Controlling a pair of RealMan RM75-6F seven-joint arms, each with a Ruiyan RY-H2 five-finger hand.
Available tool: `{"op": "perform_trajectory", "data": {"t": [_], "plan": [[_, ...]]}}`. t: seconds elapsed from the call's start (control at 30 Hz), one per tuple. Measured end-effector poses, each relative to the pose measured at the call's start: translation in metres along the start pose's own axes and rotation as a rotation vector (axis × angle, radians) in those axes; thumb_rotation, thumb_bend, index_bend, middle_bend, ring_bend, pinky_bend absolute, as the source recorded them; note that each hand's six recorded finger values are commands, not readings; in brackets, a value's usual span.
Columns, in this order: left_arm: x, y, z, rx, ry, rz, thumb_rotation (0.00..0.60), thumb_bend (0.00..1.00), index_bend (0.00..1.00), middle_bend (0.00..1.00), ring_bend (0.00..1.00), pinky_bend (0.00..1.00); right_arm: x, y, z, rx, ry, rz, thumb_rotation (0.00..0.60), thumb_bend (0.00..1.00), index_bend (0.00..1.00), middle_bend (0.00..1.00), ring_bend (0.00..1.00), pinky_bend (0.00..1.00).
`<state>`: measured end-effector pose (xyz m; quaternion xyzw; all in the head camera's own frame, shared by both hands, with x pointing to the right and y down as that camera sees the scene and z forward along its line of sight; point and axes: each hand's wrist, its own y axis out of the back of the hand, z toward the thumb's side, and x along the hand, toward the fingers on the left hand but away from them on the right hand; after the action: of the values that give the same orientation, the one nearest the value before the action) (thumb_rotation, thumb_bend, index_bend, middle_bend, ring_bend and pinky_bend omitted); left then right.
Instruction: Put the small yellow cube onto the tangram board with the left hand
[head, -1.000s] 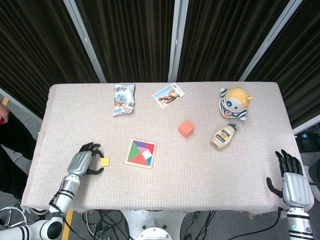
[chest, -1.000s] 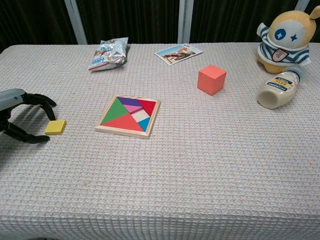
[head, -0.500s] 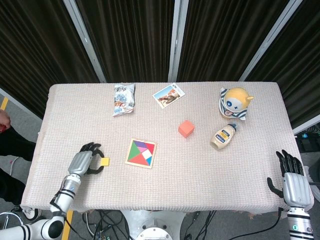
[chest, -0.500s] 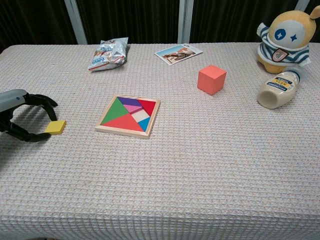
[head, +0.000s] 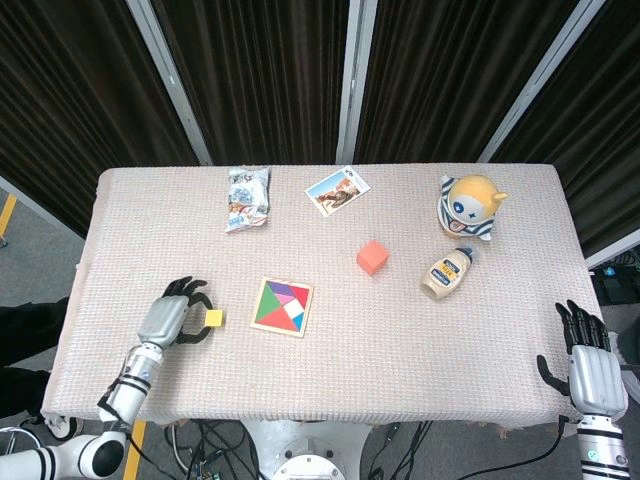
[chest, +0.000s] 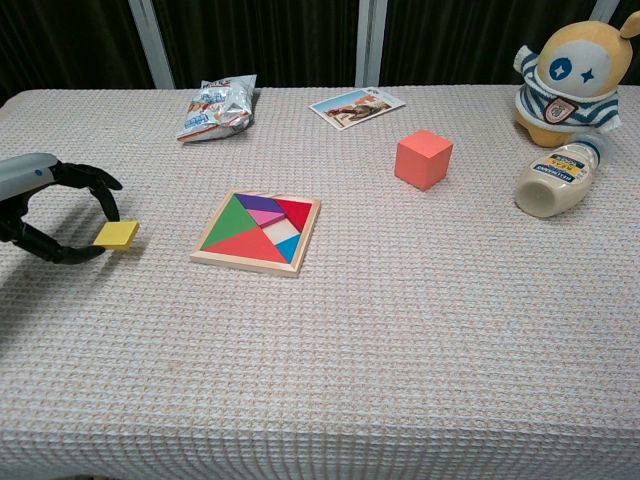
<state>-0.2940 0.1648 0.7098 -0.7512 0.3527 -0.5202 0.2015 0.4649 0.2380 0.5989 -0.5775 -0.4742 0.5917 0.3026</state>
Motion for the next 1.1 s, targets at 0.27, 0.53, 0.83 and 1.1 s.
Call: {"op": "perform_trajectory", "data": {"t": [0.27, 0.53, 0.83, 1.1], "plan": [[0.016, 0.014, 0.022, -0.008, -0.087, 0.003, 0.6, 0.33, 0.46, 0.14, 0.0, 0.0, 0.0, 0.002, -0.002, -0.007, -0.005, -0.011, 0.6, 0.25, 0.0, 0.0, 0.0, 0.0], [0.031, 0.004, 0.056, 0.025, -0.16, -0.046, 0.6, 0.33, 0.46, 0.14, 0.0, 0.0, -0.001, 0.001, -0.008, -0.015, -0.022, -0.005, 0.6, 0.25, 0.0, 0.0, 0.0, 0.0], [0.052, -0.002, 0.082, 0.038, -0.293, -0.094, 0.6, 0.32, 0.47, 0.14, 0.0, 0.0, -0.002, -0.001, -0.011, -0.016, -0.029, 0.007, 0.6, 0.26, 0.0, 0.0, 0.0, 0.0], [0.077, -0.004, 0.097, 0.108, -0.431, -0.143, 0.6, 0.32, 0.47, 0.14, 0.0, 0.0, -0.002, 0.0, -0.013, -0.022, -0.035, 0.005, 0.6, 0.26, 0.0, 0.0, 0.0, 0.0]]}}
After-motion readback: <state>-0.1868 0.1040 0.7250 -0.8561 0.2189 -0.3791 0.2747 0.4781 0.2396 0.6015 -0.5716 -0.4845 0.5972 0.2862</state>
